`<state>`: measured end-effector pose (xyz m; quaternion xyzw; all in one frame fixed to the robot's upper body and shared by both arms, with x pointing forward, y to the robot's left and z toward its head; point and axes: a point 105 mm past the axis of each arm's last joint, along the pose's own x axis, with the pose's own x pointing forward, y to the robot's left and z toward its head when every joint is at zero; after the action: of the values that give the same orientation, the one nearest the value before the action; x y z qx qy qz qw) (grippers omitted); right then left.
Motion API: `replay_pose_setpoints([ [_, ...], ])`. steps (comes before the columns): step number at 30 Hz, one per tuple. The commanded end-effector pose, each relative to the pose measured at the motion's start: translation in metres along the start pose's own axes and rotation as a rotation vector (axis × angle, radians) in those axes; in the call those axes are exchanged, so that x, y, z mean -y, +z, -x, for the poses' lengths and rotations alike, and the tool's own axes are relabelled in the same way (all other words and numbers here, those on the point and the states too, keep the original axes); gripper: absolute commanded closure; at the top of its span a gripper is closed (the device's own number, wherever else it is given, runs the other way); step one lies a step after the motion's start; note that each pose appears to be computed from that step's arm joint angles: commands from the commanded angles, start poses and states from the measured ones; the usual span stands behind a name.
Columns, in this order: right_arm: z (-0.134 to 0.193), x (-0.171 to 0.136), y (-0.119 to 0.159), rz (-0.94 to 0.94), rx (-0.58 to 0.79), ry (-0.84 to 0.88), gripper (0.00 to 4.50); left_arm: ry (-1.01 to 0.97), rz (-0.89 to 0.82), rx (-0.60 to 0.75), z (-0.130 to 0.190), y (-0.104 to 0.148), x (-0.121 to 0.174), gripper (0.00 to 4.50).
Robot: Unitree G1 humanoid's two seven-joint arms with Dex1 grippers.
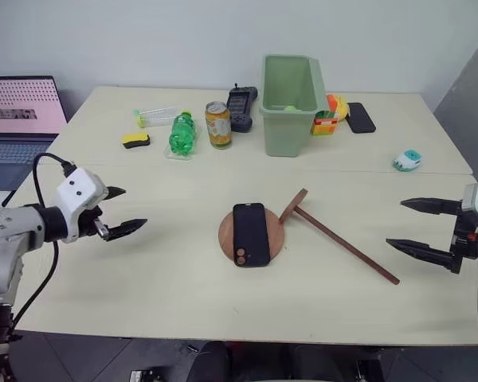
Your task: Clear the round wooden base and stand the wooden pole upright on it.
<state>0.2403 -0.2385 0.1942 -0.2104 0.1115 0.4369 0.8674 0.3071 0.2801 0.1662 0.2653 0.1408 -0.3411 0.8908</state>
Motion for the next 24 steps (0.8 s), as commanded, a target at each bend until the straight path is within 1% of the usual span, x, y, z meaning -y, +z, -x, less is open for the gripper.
replay_pose_setpoints([
  [1,-0.001,-0.007,0.016,0.034,0.037,0.012,0.02,-0.057,-0.041,0.076,-0.014,0.027,0.006,0.0],
  [7,-0.007,-0.022,0.019,0.013,0.051,0.029,0.02,-0.169,-0.015,0.163,-0.048,0.05,0.02,0.0],
  [11,-0.018,-0.039,0.027,-0.011,0.088,0.059,0.02,-0.291,-0.011,0.181,-0.084,0.058,0.038,0.0],
  [17,-0.036,-0.059,0.033,-0.06,0.122,0.054,0.02,-0.367,-0.02,0.219,-0.132,0.069,0.051,0.0],
  [20,-0.044,-0.068,0.037,-0.094,0.152,0.048,0.02,-0.405,-0.027,0.222,-0.148,0.073,0.058,0.0],
  [24,-0.049,-0.074,0.039,-0.106,0.161,0.037,0.02,-0.439,-0.035,0.219,-0.157,0.074,0.063,0.0],
])
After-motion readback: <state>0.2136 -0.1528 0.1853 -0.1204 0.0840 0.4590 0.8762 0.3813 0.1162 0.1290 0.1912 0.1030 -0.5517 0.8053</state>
